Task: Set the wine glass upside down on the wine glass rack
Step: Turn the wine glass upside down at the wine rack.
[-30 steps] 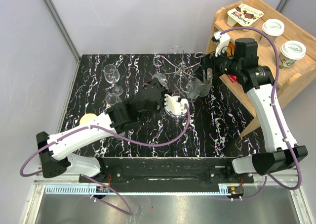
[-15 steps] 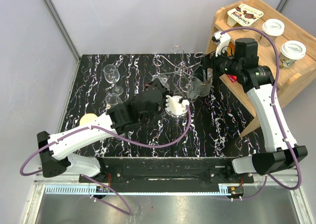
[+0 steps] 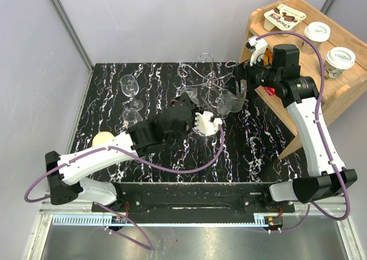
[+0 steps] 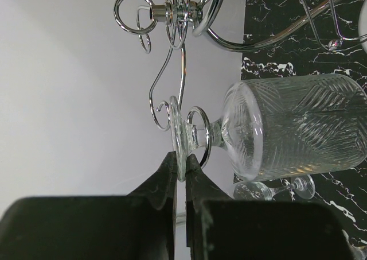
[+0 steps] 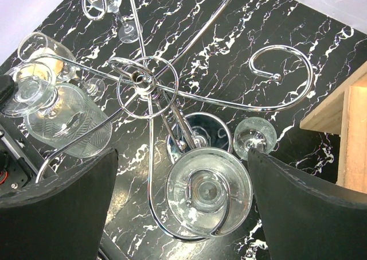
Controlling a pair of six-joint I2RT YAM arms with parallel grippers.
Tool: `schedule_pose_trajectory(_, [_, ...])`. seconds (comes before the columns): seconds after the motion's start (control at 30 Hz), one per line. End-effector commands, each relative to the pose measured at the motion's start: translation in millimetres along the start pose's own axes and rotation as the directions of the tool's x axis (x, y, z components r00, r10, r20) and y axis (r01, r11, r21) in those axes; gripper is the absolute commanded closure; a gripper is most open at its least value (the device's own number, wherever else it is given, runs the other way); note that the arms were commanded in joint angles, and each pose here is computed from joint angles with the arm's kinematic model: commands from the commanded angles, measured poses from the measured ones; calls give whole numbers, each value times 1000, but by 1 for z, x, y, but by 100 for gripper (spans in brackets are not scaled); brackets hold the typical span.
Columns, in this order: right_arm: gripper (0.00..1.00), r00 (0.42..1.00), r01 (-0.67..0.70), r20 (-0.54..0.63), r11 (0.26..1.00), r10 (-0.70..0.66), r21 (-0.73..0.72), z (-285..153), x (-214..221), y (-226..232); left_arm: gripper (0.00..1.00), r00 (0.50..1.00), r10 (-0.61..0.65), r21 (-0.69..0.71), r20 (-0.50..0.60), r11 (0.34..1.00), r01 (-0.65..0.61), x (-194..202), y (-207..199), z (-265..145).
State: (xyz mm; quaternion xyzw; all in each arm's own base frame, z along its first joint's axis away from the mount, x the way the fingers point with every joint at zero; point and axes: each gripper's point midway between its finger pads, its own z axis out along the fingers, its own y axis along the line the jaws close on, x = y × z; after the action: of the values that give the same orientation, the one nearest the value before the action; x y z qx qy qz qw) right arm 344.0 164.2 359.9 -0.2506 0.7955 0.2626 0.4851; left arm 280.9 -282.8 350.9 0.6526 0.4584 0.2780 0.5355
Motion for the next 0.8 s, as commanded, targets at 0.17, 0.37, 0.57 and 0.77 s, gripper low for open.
schedule_pose_trajectory(0.17, [1,999,25,45,1000,-25,-12,-8,-12,5,85,997,-76,-77,16,994,77,-4,24,-7])
schedule_pose_trajectory(0.37, [0,998,29,51,1000,-29,-7,-10,-14,5,61,997,-72,-78,11,994,72,-3,24,-7])
schedule_pose_trajectory(0.57, [1,998,34,54,999,-33,-5,-12,-18,6,48,998,-69,-97,11,993,70,-3,33,-11])
schedule_pose_trajectory(0.77, [0,997,43,61,999,-43,-1,-16,-23,7,35,997,-70,-124,15,990,71,-4,48,-18])
